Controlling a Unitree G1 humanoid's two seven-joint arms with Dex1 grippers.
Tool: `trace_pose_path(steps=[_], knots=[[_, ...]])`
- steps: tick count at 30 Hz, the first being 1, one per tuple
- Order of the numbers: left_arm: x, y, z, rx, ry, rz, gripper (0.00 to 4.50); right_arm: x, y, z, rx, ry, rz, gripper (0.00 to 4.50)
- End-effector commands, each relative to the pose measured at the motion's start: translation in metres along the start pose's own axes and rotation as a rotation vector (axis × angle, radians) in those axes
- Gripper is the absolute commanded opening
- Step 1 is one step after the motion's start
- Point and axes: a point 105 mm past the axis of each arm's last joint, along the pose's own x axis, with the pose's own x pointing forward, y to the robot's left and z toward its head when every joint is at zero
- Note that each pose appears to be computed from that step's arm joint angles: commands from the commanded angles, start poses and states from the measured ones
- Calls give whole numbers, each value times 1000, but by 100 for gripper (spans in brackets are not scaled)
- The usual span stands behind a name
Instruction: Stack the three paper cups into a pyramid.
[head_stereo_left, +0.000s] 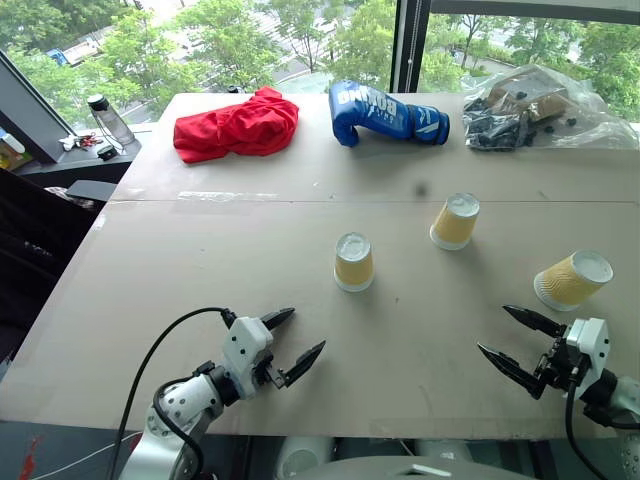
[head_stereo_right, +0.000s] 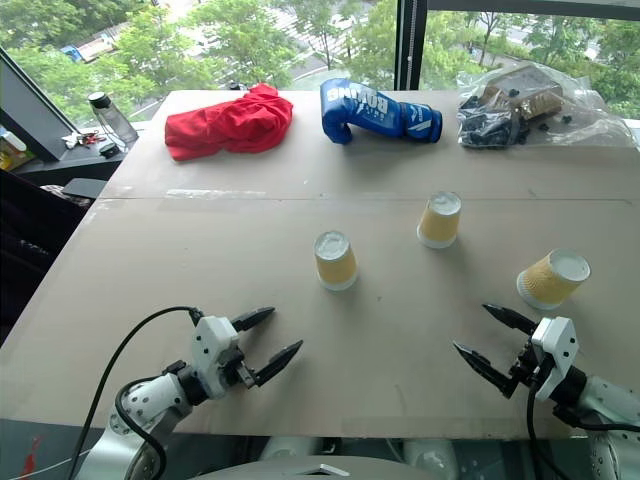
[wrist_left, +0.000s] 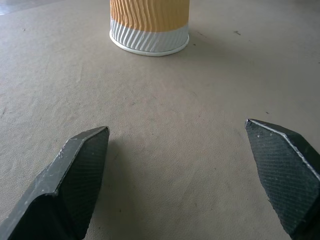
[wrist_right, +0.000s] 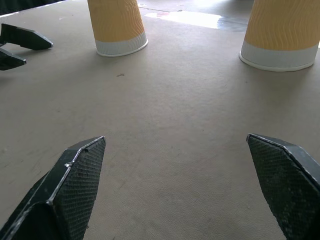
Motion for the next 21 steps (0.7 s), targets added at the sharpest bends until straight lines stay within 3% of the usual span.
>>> trace_pose_path(steps=[1, 11, 21], knots=[[-4, -3, -8, -25, 46, -12, 444, 1, 1, 4, -20, -14, 2, 450], [-1, 0, 0, -11, 24, -21, 444, 1, 3, 5, -14, -32, 12, 450], [24, 10, 56, 54, -164, -101, 444, 5, 19, 39, -6, -149, 125, 450]])
